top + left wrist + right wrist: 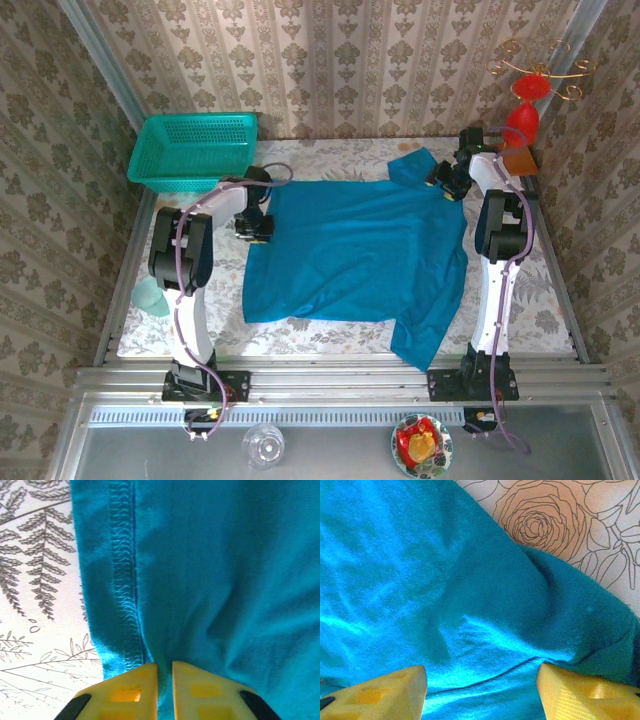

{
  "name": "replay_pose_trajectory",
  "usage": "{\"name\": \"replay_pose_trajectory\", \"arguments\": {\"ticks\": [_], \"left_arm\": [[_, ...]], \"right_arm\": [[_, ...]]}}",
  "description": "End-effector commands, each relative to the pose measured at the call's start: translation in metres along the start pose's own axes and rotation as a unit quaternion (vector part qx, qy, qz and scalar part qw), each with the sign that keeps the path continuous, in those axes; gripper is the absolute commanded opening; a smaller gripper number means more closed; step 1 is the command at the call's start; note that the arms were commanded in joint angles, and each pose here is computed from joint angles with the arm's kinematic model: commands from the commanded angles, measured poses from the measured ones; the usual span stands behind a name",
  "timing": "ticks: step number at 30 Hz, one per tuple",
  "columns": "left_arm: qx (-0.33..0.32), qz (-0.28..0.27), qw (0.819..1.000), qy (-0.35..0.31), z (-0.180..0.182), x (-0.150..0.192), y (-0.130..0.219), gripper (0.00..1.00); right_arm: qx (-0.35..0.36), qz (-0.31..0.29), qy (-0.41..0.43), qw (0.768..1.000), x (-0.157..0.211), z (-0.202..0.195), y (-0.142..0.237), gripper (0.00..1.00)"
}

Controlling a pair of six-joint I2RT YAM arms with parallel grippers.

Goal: Fold the inside-out t-shirt
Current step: Smooth out the T-shirt at the center of the table.

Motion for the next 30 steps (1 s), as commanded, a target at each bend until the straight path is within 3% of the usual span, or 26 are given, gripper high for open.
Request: {"name": "replay_pose_trajectory", "arguments": {"ticks": [1,15,26,30], "left_arm": [[0.01,-0.015,1.0,-0.01,-0.007,-0.006,0.019,0.18],[0.016,-0.022,0.999,-0.017,-0.011,-0.007,0.029,0.16],[0.0,-0.021,1.0,-0.014,-0.004,-0.006,0.023,0.0],[-0.026,-0.031,0.999,-0.006,0.015,-0.008,0.032,0.0]], "right_arm": [[0.029,0.042,-0.008,0.999,0.018,-0.02,-0.009,0.63],[0.03,0.045,-0.005,0.999,0.018,-0.02,-0.009,0.62],[0.032,0.045,-0.004,0.998,0.018,-0.022,-0.008,0.62],[0.036,0.046,-0.008,0.998,0.018,-0.026,-0.007,0.62]]}}
Point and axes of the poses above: each hand's point on the last joint's axis, 136 mm out from that joint toward the fingers, its own y axis back along the fingers, its own z axis along the line the jaws close on, x = y × z, the point moved 2 cm from there along y, back along the fingers, and after that the axes turned 6 degrees about y, right-handed, at the moved point
